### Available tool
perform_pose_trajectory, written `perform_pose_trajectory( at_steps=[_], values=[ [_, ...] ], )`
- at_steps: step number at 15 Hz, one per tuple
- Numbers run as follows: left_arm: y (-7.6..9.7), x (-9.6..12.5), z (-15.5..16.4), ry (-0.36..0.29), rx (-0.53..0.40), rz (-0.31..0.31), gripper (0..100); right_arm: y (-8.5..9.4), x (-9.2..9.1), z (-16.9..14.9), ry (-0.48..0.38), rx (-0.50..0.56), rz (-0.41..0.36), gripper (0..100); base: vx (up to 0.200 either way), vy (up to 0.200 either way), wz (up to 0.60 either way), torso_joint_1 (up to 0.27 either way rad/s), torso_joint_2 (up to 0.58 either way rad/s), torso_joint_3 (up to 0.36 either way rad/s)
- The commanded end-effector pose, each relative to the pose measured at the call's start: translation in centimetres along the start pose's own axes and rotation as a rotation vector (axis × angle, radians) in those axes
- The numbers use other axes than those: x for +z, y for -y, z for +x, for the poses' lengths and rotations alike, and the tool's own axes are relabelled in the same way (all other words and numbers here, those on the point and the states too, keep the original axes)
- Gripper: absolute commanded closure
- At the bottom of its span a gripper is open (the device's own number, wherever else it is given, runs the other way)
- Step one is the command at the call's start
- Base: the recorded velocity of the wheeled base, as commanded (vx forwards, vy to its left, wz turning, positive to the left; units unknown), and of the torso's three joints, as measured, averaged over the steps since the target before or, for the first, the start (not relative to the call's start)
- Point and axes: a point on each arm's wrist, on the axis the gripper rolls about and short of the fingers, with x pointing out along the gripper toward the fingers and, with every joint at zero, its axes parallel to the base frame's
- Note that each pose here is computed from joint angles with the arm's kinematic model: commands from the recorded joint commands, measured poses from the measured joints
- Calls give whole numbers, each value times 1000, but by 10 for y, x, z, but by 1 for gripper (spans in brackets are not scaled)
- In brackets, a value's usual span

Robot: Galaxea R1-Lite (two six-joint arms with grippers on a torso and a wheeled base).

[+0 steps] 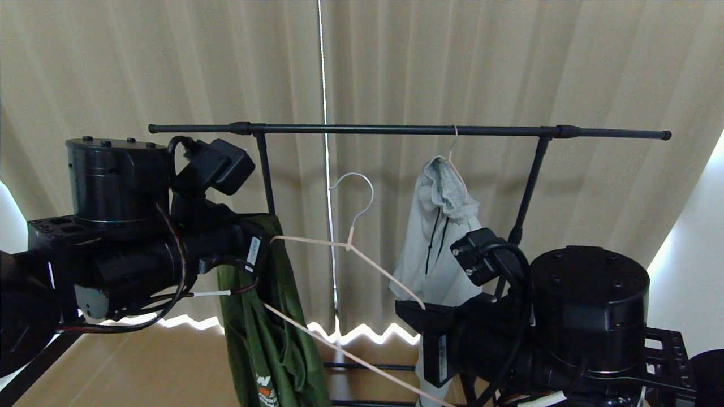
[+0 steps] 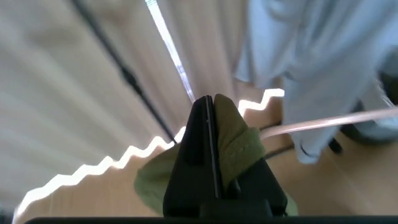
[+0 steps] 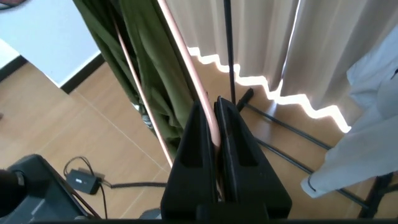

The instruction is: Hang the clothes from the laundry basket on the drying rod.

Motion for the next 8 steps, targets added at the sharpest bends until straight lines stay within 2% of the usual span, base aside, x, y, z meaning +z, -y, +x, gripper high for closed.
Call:
perform_pose_trajectory(
  at_steps=[1,3,4,5,8],
  values=[
    [2,3,-1,47,-77,28,100,0,0,1,-2,2,-1,100,0,0,0,0,0,0],
    [3,6,-1,86,-129,64,100,0,-3,6,-15,0,-2,100,0,0,0,0,0,0],
    [5,8,-1,112,-174,84,100,-1,-4,10,-21,1,-5,100,0,0,0,0,0,0],
    [9,11,-4,153,-257,102,100,-2,-4,15,-23,0,-5,100,0,0,0,0,0,0],
    [21,18,-15,219,-381,122,100,-5,2,19,-4,6,1,100,0,0,0,0,0,0]
  ],
)
